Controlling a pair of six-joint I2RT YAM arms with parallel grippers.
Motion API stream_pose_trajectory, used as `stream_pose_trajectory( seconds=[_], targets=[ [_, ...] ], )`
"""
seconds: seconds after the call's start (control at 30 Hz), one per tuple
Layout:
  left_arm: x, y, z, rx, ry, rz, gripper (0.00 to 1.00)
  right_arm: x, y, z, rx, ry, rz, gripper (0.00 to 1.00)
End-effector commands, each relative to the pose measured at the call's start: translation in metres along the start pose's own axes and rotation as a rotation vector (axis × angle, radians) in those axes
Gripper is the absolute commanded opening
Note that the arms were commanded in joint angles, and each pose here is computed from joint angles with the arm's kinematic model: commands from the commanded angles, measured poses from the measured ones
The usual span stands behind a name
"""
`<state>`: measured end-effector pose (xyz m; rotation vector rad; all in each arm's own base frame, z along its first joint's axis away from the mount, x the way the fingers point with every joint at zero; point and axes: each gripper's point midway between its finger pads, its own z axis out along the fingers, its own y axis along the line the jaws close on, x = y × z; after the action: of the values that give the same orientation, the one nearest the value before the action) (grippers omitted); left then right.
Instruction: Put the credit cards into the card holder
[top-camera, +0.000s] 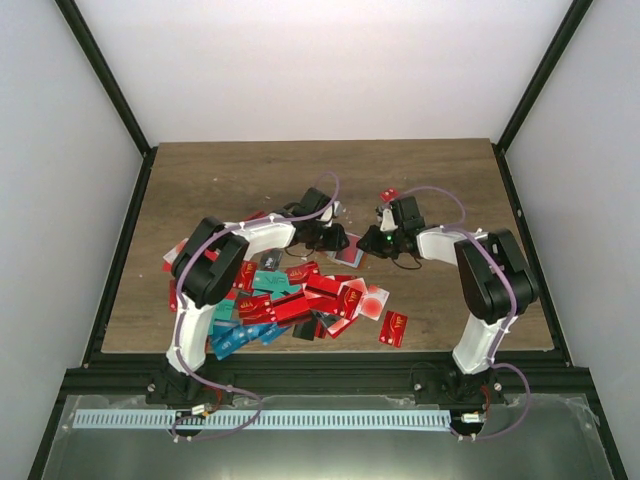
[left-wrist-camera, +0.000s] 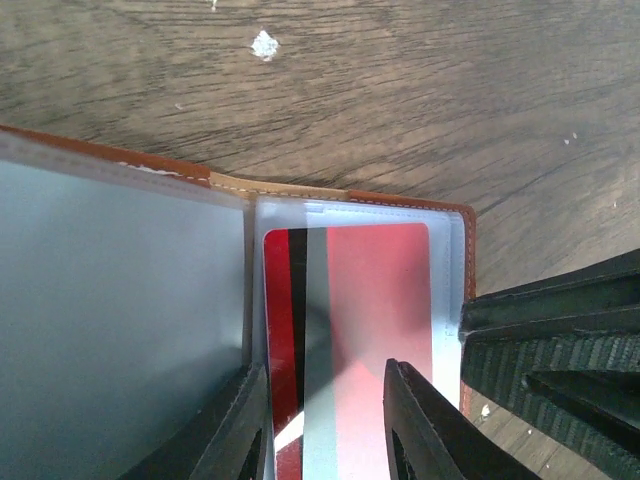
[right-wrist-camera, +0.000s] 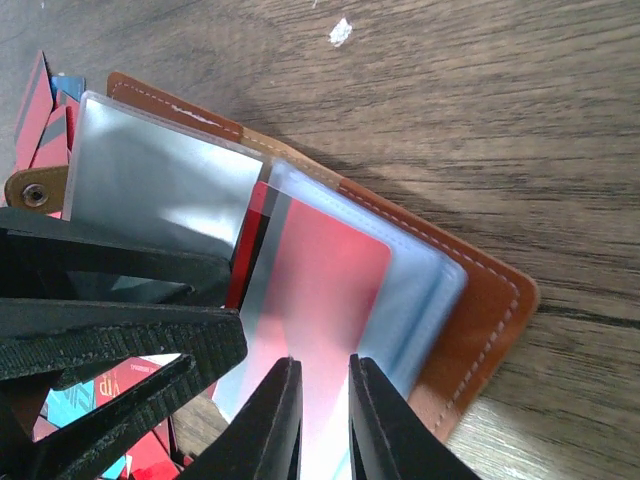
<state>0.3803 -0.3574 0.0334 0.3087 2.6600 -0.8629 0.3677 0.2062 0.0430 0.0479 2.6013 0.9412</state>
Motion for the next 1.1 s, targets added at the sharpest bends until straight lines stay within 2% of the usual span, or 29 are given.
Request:
stream_pose_trajectory(
  seconds=[0.0,0.3,0.57,0.93,1.07],
  targets=[
    [0.004,-0.006,0.008,0.038,0.020,-0.004,0.34,-0.013,0.014,0.003,-0.037,-0.017,-0.016,0.16],
    [0.007,-0.003,0.009,0.022,0.025,-0.006,0.29,-0.012,0.013,-0.003,-0.013,-0.026,-0.016,0.17],
    [-0.011,-0.013,-0.017,-0.009,-0.058,0.046,0.27,-0.010,0.011,-0.015,0.014,-0.047,-0.021,0.17],
    [-0.009,-0.015,-0.009,-0.010,-0.040,0.060,0.10,-0.006,0.009,-0.015,0.020,-0.044,-0.020,0.17],
    [-0.007,-0.012,-0.004,-0.016,-0.032,0.058,0.07,-0.006,0.008,-0.015,0.024,-0.044,-0.021,0.17]
  ],
)
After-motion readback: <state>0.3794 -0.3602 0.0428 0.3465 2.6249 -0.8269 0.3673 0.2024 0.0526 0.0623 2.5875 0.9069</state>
